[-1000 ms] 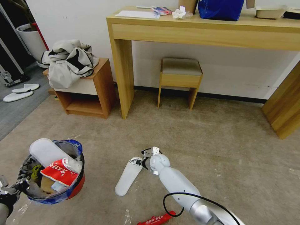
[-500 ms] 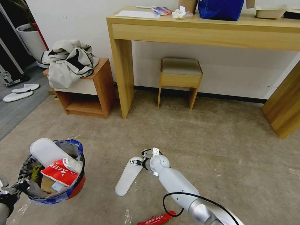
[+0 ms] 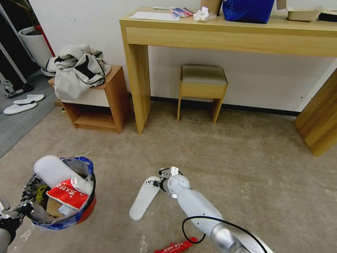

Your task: Pick up the trash bin and place the garbage on the floor into it.

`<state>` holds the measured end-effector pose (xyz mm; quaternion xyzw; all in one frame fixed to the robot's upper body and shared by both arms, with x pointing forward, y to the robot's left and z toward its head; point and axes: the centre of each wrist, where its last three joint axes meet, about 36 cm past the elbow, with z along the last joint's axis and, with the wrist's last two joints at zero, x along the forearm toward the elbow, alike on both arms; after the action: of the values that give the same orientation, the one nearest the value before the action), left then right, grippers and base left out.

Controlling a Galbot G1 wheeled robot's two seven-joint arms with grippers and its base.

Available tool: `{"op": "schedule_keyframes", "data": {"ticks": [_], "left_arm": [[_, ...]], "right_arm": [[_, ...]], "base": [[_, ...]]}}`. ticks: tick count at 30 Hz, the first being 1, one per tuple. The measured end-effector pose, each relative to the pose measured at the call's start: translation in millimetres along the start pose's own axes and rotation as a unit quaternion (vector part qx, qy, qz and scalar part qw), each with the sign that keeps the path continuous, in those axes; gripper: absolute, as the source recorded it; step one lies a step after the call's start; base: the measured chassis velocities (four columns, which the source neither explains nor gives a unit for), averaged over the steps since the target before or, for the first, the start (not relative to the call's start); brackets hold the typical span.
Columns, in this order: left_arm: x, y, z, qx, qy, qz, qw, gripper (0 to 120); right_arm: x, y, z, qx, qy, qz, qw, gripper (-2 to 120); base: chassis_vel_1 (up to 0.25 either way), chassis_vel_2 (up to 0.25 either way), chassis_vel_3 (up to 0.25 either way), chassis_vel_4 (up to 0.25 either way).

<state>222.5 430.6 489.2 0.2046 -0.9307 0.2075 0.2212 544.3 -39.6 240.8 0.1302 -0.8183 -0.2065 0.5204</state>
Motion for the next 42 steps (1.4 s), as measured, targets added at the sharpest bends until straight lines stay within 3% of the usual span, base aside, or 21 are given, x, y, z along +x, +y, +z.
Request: {"op": "schedule_keyframes", "data": {"ticks": [42], "left_arm": [[1.5, -1.8, -0.4, 0.000, -0.001, 0.001, 1.0000, 1]], "right_arm": [[-9, -13, 8, 0.022, 0.005, 0.000, 1.000, 100]], "base": [[0.000, 0.000, 0.000, 0.000]]}}
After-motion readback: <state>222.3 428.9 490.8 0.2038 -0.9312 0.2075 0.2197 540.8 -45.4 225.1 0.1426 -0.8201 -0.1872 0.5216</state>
